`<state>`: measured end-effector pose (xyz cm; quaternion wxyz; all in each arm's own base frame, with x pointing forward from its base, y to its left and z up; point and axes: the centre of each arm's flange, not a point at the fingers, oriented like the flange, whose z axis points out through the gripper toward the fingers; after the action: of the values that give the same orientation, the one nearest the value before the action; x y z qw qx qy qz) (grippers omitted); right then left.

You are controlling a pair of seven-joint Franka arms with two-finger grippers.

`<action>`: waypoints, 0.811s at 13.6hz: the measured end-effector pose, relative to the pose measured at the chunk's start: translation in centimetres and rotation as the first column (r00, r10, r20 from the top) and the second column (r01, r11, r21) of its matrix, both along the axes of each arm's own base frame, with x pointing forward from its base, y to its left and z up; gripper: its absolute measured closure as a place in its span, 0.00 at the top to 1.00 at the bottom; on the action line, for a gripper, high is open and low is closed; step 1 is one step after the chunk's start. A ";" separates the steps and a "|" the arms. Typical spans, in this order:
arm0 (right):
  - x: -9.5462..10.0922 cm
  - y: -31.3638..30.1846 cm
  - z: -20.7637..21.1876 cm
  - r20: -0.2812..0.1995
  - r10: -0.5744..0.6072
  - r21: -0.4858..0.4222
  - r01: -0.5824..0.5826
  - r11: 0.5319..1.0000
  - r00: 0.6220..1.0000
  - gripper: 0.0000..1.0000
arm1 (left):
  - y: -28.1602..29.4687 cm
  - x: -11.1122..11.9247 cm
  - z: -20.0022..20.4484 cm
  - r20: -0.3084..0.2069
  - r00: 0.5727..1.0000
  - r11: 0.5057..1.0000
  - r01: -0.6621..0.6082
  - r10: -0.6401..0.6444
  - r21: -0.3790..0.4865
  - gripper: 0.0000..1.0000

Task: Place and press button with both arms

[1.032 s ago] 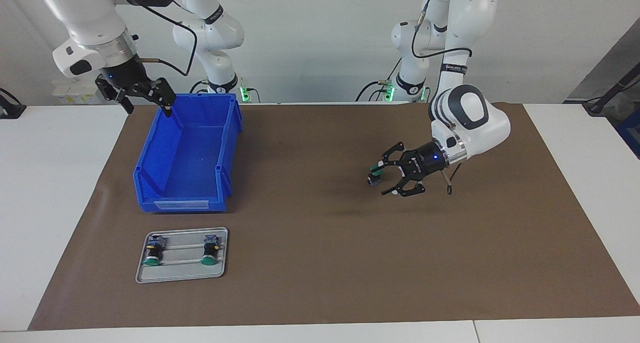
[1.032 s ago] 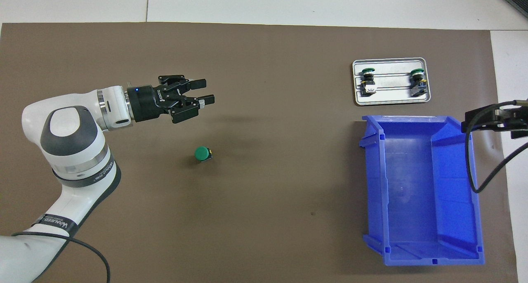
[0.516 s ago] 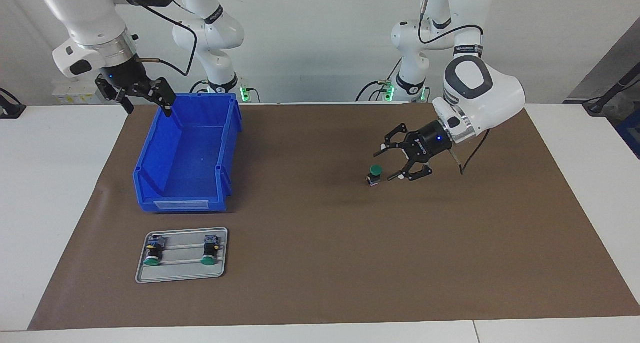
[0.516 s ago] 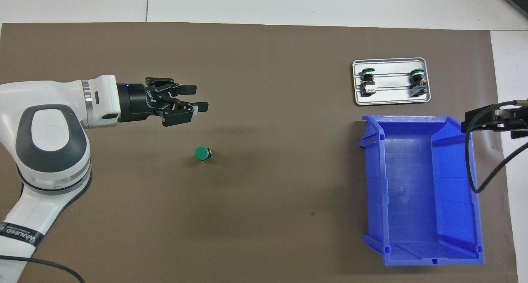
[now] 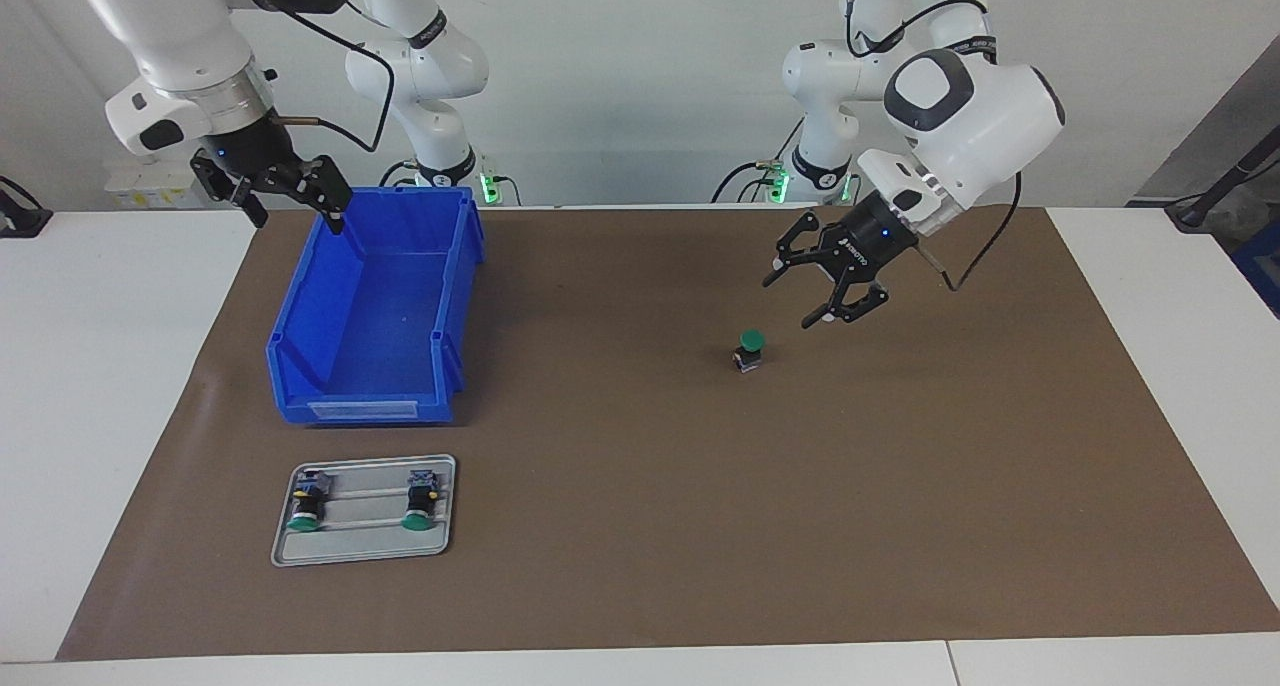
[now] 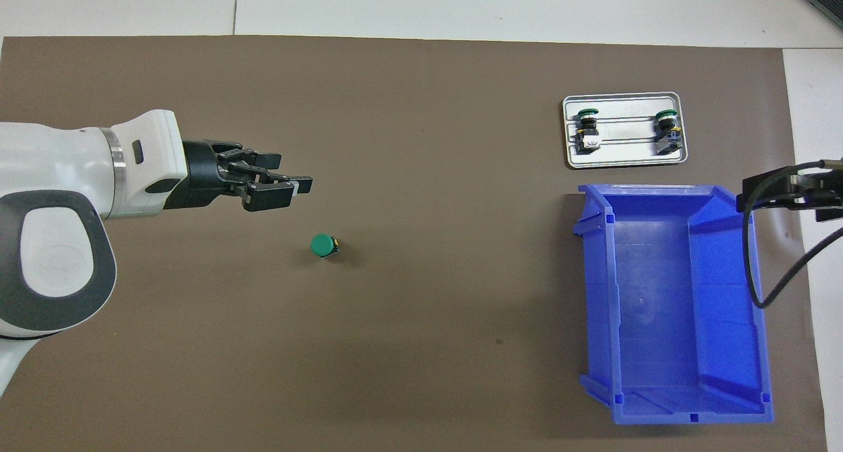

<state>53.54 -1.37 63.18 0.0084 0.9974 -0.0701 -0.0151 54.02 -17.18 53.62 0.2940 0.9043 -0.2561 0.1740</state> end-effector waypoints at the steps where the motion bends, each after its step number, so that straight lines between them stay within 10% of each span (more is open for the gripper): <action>1: 0.0 0.0 0.0 0.000 0.000 0.000 0.000 1.000 1.000 1.00 | 0.2 -0.6 0.8 -0.022 1.000 0.999 -0.022 0.023 0.044 0.78; 11: 0.0 0.0 0.0 0.000 0.000 0.000 0.000 1.000 1.000 1.00 | 2.5 -3.8 4.7 -0.217 0.881 0.842 -0.291 0.421 0.454 0.98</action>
<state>53.54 -1.37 63.18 0.0084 0.9974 -0.0701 -0.0151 50.19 -14.65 58.31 0.0969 0.9929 -0.0634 0.0258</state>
